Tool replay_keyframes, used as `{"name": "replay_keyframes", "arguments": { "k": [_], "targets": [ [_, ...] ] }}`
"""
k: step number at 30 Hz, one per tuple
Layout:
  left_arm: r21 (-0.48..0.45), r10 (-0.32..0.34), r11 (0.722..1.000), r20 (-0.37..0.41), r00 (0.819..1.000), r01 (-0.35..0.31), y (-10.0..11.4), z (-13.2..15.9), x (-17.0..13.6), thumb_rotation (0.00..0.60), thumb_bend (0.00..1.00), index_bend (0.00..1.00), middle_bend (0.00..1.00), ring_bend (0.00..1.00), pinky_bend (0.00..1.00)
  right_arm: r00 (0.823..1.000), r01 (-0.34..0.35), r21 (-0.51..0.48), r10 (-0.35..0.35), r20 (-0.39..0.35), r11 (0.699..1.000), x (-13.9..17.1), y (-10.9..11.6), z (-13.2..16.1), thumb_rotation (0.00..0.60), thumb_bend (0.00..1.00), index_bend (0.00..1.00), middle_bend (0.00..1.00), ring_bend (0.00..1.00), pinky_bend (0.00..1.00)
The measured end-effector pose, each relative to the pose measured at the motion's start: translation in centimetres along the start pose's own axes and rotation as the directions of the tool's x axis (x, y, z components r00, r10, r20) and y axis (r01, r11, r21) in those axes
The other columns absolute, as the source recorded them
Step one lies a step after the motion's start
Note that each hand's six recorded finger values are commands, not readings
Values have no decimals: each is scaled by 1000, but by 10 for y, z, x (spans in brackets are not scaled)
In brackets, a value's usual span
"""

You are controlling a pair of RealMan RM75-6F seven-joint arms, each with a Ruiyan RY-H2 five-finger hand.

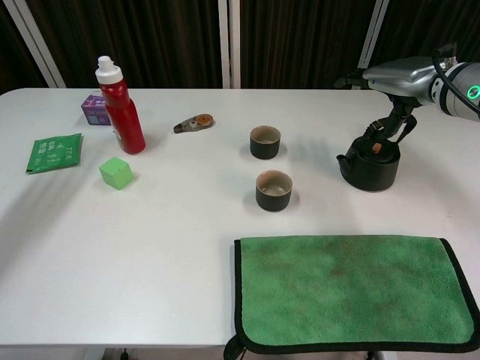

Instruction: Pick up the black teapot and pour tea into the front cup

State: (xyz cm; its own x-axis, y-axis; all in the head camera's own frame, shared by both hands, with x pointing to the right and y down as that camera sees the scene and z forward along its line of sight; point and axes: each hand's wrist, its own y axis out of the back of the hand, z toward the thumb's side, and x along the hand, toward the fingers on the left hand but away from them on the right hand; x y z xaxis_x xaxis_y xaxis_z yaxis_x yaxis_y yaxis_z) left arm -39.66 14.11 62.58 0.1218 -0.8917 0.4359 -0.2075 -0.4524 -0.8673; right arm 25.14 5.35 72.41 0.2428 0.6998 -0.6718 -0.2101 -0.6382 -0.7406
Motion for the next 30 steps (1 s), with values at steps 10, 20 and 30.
{"name": "replay_keyframes", "arguments": {
  "k": [10, 20, 30],
  "targets": [
    [-2, -9, 1000, 7, 1000, 9, -1, 3, 1, 600, 29, 88, 146, 126, 260, 997, -75, 16, 76, -30, 997, 23, 5, -4, 600, 292, 0, 105, 1, 0],
    [-6, -28, 1000, 18, 999, 28, -4, 7, 2, 600, 31, 88, 142, 126, 260, 975, -218, -9, 218, -41, 976, 34, 9, -2, 600, 290, 106, 208, 68, 0],
    [-8, -35, 999, 9, 999, 35, -5, 3, 1, 600, 31, 88, 141, 126, 260, 974, -225, -10, 225, -30, 974, 31, 12, 0, 600, 289, 284, 279, 103, 0]
  ]
}}
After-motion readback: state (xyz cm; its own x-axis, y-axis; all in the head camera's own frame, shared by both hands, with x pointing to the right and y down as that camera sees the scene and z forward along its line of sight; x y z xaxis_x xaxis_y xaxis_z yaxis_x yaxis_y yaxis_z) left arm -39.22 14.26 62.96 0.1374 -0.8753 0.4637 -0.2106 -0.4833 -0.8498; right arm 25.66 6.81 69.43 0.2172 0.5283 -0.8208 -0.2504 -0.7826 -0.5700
